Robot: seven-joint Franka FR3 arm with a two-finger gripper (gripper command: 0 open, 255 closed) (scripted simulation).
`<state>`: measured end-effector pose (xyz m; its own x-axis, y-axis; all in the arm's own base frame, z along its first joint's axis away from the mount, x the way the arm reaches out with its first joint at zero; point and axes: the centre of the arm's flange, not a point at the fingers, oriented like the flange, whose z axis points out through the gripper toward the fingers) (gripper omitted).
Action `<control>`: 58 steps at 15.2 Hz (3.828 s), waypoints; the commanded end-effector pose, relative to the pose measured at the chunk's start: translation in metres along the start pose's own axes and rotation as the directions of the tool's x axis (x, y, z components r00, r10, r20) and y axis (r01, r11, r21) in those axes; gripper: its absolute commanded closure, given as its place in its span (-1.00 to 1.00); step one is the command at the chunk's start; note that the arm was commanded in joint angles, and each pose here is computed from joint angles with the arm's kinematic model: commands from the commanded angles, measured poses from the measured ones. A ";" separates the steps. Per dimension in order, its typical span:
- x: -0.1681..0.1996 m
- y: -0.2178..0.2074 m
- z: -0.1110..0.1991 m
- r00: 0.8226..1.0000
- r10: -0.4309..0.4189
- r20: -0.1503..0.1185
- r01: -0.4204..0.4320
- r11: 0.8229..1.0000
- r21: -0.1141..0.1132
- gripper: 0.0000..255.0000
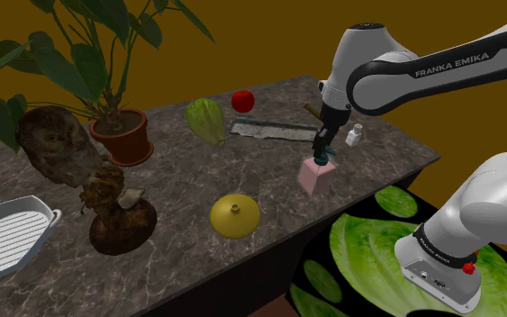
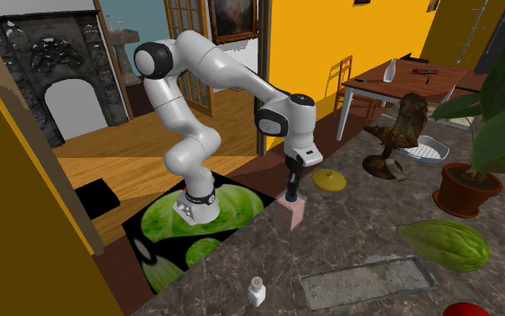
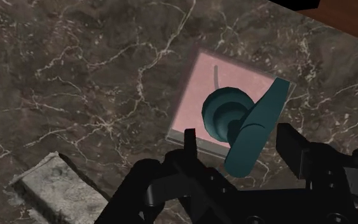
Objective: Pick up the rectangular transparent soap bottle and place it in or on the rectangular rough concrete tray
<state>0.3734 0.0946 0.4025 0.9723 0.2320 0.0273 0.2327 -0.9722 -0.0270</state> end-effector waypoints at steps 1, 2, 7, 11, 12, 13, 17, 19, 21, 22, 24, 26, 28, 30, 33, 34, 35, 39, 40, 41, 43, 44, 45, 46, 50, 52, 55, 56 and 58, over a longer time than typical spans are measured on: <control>0.000 0.000 0.000 1.000 0.000 0.000 0.000 1.000 0.000 1.00; 0.000 0.000 0.000 1.000 0.000 0.000 0.000 1.000 0.000 1.00; 0.000 0.000 0.000 1.000 0.000 0.000 0.000 1.000 0.000 1.00; 0.000 0.000 -0.010 1.000 0.000 0.000 0.000 1.000 0.000 1.00; 0.000 0.000 -0.016 1.000 0.000 0.000 0.000 1.000 0.000 1.00; 0.001 -0.001 -0.021 1.000 0.000 0.000 0.000 1.000 0.000 1.00; 0.001 -0.001 -0.042 1.000 0.000 0.000 0.000 1.000 0.000 1.00; 0.001 -0.001 -0.053 1.000 0.000 0.000 0.000 1.000 0.000 1.00; 0.002 -0.002 -0.063 1.000 0.000 0.000 0.000 1.000 0.000 1.00; 0.002 -0.002 -0.069 1.000 0.000 0.000 0.000 1.000 0.000 1.00; 0.002 -0.002 -0.079 1.000 0.000 0.000 0.000 1.000 0.000 1.00; 0.002 -0.002 -0.090 1.000 0.000 0.000 0.000 1.000 0.000 1.00; 0.003 -0.003 -0.100 1.000 0.000 0.000 0.000 1.000 0.000 1.00; 0.003 -0.003 -0.111 1.000 0.000 0.000 0.000 1.000 0.000 1.00; 0.003 -0.003 -0.121 1.000 0.000 0.000 0.000 1.000 0.000 1.00; 0.014 0.003 -0.124 1.000 0.000 0.000 0.000 1.000 0.000 1.00; 0.026 0.010 -0.127 1.000 0.000 0.000 0.000 1.000 0.000 1.00; 0.070 0.036 -0.138 1.000 0.000 0.000 0.000 1.000 0.000 1.00; 0.081 0.042 -0.141 1.000 0.000 0.000 0.000 1.000 0.000 1.00; 0.092 0.049 -0.144 1.000 0.000 0.000 0.000 1.000 0.000 1.00; 0.115 0.061 -0.150 1.000 0.000 0.000 0.000 1.000 0.000 1.00; 0.126 0.068 -0.153 1.000 0.000 0.000 0.000 1.000 0.000 1.00; 0.137 0.074 -0.155 1.000 0.000 0.000 0.000 1.000 0.000 1.00; 0.148 0.081 -0.158 1.000 0.000 0.000 0.000 1.000 0.000 1.00; 0.193 0.107 -0.170 1.000 0.000 0.000 0.000 1.000 0.000 1.00; 0.215 0.120 -0.175 1.000 0.000 0.000 0.000 1.000 0.000 1.00; 0.248 0.139 -0.184 1.000 0.000 0.000 0.000 1.000 0.000 1.00; 0.260 0.146 -0.187 1.000 0.000 0.000 0.000 1.000 0.000 1.00; 0.282 0.159 -0.193 1.000 0.000 0.000 0.000 1.000 0.000 1.00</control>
<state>0.6694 0.0041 0.5950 0.9723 0.2320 0.0273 0.2327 -0.9722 -0.0273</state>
